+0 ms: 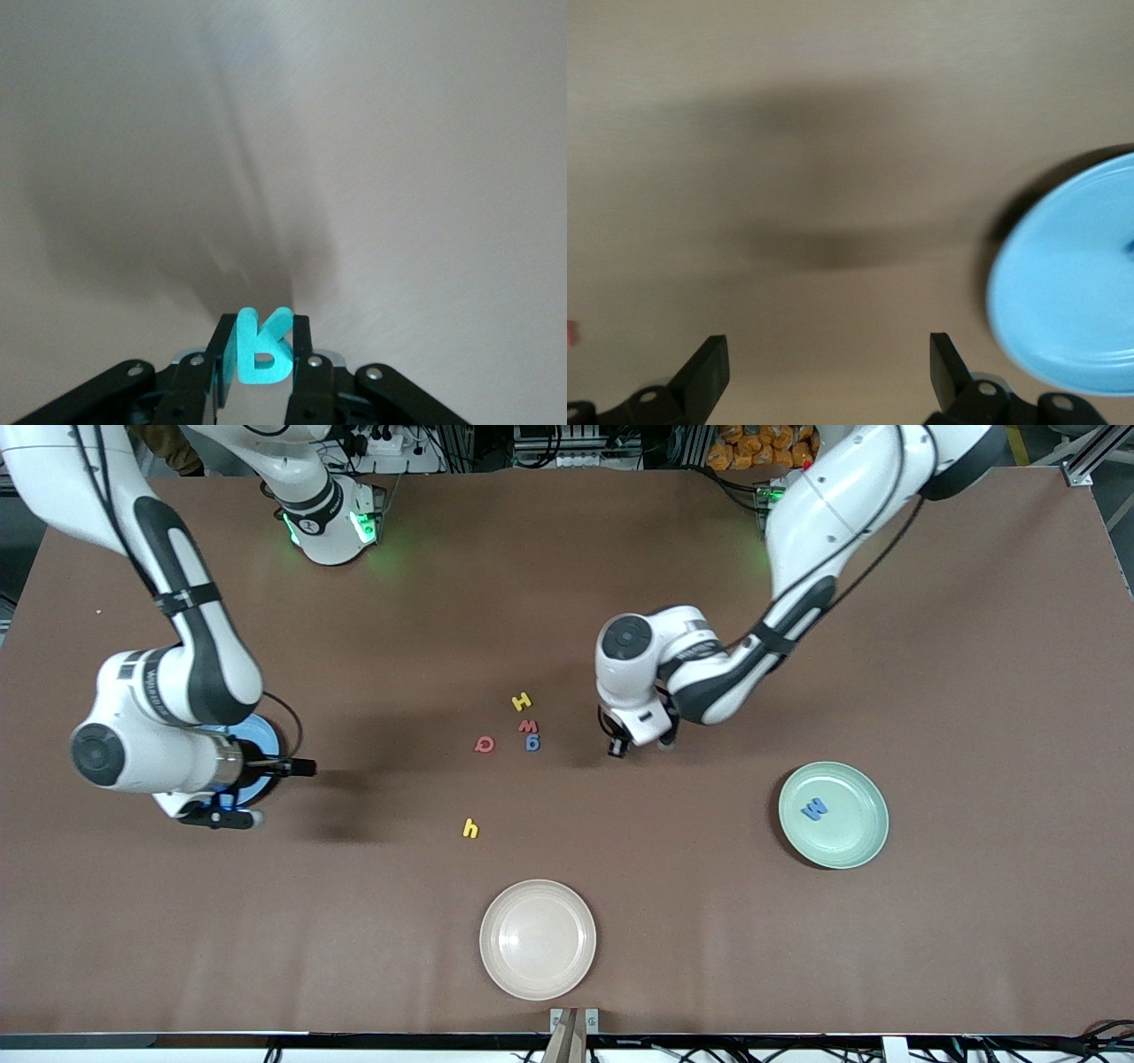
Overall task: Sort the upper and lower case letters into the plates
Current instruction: 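Place the e on the blue plate while the left gripper grasps teal letter, then carry the teal letter onto the green plate and open the left gripper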
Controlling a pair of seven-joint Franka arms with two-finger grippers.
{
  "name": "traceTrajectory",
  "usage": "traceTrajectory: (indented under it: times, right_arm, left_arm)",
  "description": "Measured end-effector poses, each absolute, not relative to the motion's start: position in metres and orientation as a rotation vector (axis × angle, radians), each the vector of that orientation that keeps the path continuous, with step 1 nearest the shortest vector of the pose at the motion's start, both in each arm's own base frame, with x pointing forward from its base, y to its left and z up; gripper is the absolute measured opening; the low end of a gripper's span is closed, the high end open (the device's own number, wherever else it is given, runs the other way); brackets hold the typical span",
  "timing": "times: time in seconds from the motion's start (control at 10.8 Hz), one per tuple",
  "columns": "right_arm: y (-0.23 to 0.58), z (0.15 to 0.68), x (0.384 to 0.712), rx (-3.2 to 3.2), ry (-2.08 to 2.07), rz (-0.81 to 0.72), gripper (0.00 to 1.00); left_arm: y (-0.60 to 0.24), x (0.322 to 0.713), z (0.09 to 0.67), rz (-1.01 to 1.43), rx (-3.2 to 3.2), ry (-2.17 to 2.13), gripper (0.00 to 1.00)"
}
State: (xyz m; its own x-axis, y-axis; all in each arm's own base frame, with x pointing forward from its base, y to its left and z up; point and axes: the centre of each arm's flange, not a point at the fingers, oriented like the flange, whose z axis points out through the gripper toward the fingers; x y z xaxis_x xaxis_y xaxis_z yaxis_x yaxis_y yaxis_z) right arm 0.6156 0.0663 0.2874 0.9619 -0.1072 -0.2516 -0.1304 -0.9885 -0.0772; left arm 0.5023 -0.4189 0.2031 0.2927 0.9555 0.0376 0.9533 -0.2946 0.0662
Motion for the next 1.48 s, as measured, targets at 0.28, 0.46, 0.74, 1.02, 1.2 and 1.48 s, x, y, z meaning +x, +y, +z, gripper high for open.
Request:
traceTrajectory:
  times: [0.28,0.46,0.74,1.02,1.2,1.48]
  right_arm:
    - [0.187,0.297,0.604,-3.041,0.067,0.257,1.00]
    - [0.246,0.298,0.589,-3.039,0.001,0.187,1.00]
    - [0.350,0.259,0.546,-3.050,0.002,0.137,1.00]
    - [0.420,0.214,0.519,-3.126,0.063,0.098,1.00]
    - [0.436,0.200,0.515,-3.135,0.061,0.102,1.00]
    - [0.452,0.193,0.504,-3.152,0.070,0.087,1.00]
  left_arm:
    - [-0.340,0.565,0.237,0.136,2.546,1.739,0.29]
    - [-0.295,0.587,0.249,0.131,2.636,1.658,0.29]
    - [-0.225,0.610,0.269,0.057,2.815,1.477,0.29]
    - [-0.173,0.615,0.271,-0.045,3.028,1.214,0.29]
    - [-0.157,0.615,0.267,-0.097,3.120,1.011,0.29]
    - [-0.128,0.616,0.255,-0.154,3.203,0.779,0.29]
